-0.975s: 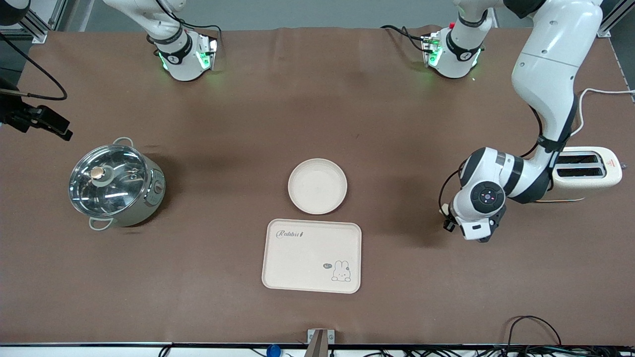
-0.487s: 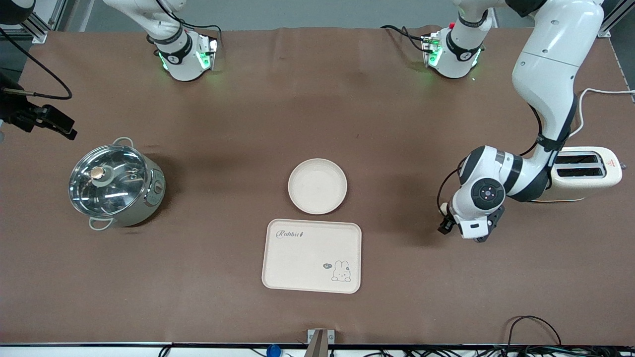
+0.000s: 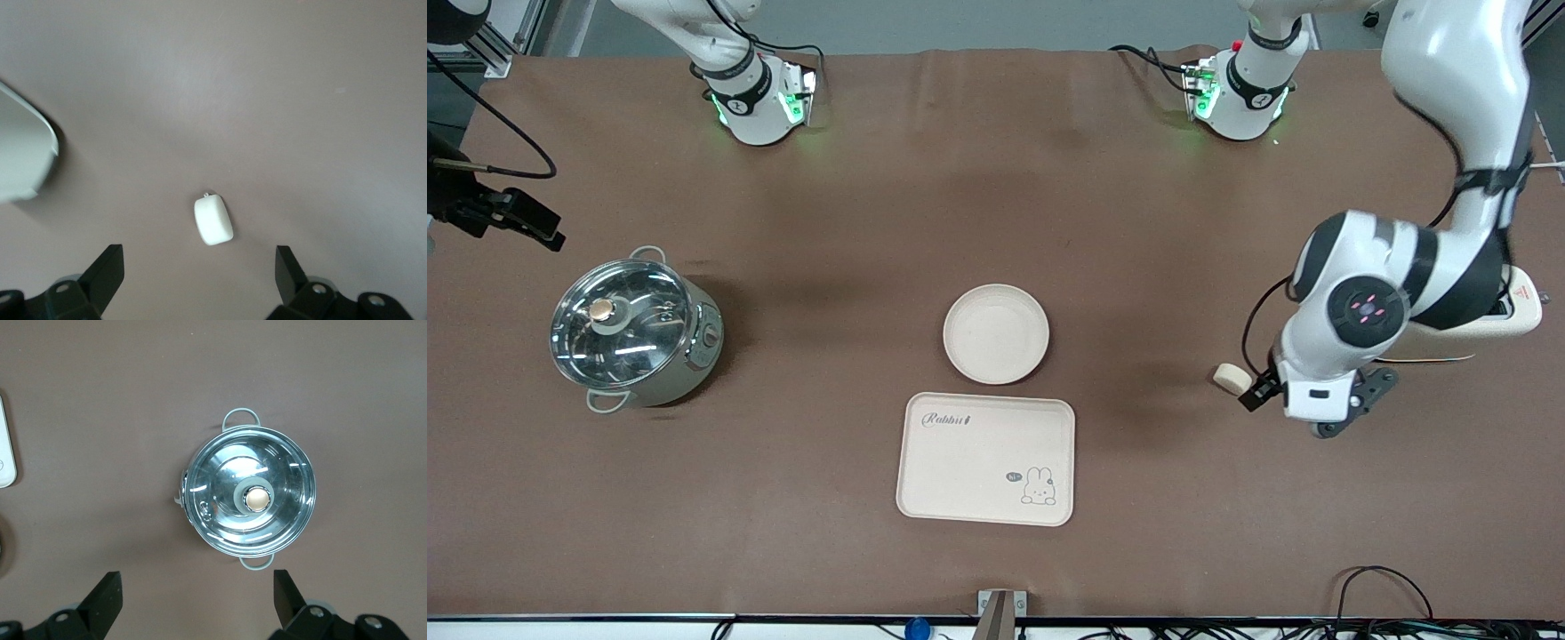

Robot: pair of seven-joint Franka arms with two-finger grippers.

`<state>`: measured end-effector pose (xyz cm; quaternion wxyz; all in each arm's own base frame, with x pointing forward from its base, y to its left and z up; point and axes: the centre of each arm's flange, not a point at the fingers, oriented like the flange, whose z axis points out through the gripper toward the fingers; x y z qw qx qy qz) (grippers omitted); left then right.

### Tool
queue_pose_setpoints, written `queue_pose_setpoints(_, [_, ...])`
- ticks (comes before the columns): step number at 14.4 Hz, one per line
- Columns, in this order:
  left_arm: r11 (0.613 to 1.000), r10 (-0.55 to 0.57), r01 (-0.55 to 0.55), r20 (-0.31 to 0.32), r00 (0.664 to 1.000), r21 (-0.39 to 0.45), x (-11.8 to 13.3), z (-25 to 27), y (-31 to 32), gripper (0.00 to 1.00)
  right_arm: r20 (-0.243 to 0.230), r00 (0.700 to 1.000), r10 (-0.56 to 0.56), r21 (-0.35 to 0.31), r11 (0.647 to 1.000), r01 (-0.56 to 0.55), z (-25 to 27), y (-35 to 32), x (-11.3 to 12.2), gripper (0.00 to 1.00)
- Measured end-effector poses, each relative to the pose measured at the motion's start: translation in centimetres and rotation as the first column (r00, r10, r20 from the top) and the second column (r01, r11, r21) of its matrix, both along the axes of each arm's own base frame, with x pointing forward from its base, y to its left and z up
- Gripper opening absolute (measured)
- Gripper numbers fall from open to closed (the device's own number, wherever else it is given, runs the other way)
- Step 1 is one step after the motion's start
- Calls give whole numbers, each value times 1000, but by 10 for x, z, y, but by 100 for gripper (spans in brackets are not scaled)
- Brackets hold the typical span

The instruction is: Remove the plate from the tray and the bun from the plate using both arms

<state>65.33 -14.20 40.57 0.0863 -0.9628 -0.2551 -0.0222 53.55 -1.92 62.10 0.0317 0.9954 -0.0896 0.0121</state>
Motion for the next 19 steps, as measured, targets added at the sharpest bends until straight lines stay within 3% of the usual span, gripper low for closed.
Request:
queue_pose_setpoints(2, [991,-131,131,3,991,-7,-5,62,13,100,3,1000,1,0,1000,-1,0,0,0,100])
queue_pose_setpoints(5, [971,-236,236,1,972,-49,-19,129,47,100,13,1000,1,0,1000,-1,2,0,1,100])
queue_pose_setpoints(10, [892,-449,448,-11,893,-58,-59,202,66,100,18,1000,9,-1,1000,-9,2,5,2,100])
queue_pose_setpoints(14, [866,-491,489,2,871,-110,-89,230,94,100,15,1000,14,-1,1000,-14,2,7,2,100])
queue_pose_setpoints(19, [844,-524,519,-5,851,-134,-143,235,78,100,10,1000,13,0,1000,-13,1,7,1,100])
